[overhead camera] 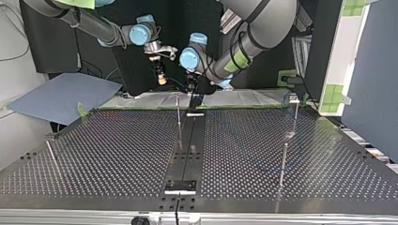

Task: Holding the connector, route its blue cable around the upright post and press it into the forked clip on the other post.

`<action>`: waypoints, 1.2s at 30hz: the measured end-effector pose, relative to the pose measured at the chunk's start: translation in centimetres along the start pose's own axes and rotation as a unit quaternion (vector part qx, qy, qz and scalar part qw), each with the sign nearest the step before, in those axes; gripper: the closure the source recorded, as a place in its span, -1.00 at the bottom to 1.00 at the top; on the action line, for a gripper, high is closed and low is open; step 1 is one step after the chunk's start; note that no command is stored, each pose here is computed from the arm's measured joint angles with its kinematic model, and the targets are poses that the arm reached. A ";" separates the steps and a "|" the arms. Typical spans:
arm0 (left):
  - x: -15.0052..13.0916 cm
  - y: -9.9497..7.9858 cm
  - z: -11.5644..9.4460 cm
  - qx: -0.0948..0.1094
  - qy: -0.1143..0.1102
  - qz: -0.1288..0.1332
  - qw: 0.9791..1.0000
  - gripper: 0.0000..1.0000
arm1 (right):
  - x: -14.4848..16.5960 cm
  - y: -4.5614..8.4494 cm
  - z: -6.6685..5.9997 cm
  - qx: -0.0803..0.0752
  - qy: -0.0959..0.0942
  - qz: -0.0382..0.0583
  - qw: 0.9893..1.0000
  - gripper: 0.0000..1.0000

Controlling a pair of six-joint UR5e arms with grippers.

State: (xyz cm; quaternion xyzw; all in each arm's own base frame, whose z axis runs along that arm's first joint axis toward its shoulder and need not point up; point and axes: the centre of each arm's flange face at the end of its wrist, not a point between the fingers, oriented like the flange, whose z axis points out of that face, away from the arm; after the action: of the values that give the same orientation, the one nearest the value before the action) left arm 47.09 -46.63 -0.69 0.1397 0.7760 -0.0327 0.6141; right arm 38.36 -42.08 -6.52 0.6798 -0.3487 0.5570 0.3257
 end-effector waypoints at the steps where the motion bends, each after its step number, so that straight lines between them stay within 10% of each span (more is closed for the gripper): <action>1: -0.1 -0.1 0.0 0.000 -0.003 -0.002 1.000 0.98 | 0.0 0.1 0.1 -0.001 0.000 0.000 1.000 0.95; 36: -0.6 0.9 1.1 -0.020 -0.020 -0.021 0.999 0.98 | 2.0 2.9 3.6 -0.020 0.011 0.000 1.000 0.95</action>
State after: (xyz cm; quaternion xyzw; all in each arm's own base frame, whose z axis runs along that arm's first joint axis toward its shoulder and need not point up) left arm 48.45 -46.07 -0.25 0.1106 0.7670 -0.0329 0.6312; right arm 38.15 -46.90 -4.95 0.6669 -0.3562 0.5572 0.3433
